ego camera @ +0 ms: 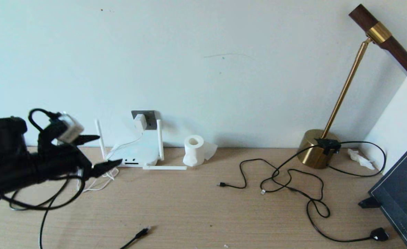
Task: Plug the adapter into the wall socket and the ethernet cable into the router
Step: Pick up cable
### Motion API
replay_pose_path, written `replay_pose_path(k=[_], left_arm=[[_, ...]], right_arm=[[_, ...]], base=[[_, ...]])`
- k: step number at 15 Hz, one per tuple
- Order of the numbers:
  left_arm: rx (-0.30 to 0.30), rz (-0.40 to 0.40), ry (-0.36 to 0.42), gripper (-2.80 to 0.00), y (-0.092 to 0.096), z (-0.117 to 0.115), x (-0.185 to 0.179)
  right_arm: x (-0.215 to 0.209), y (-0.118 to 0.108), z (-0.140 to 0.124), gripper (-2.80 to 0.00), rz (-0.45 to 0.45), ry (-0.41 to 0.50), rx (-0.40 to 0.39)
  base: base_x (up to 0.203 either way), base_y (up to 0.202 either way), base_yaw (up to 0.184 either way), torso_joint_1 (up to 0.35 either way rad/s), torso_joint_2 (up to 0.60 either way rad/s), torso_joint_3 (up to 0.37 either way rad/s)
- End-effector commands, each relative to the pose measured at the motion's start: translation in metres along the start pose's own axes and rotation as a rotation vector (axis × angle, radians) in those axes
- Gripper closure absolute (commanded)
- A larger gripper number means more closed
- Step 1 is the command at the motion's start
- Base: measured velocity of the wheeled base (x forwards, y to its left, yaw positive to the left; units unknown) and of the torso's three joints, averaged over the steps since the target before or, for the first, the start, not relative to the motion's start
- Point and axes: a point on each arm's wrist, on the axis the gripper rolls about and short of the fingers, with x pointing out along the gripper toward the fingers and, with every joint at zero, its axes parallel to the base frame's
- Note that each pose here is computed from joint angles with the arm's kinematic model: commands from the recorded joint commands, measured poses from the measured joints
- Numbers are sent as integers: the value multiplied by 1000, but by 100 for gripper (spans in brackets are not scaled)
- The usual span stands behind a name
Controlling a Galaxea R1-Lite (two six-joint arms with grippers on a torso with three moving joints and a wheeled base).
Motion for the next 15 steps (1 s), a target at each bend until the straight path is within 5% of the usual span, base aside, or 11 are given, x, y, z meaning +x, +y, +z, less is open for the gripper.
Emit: replay_pose_path(k=[1,5,8,10,15], left_arm=[[85,-185,161,-280,-28,-28,2],[91,-378,325,-280,-57,-30,11],[119,-426,468,-280,-67,-31,17],[161,-455,497,-280,-69,-39,23],[155,-489,529,-280,-75,-48,29]], right_arm=[[0,0,0,0,0,2,-1],[0,0,0,0,0,2,-1],[0,0,0,0,0,2,-1],[0,0,0,0,1,2,-1],[0,0,0,0,1,2,-1]], base=[[0,0,0,0,0,0],[0,0,0,0,0,0],[0,0,0,0,0,0],[0,0,0,0,0,0],[0,0,0,0,0,0]])
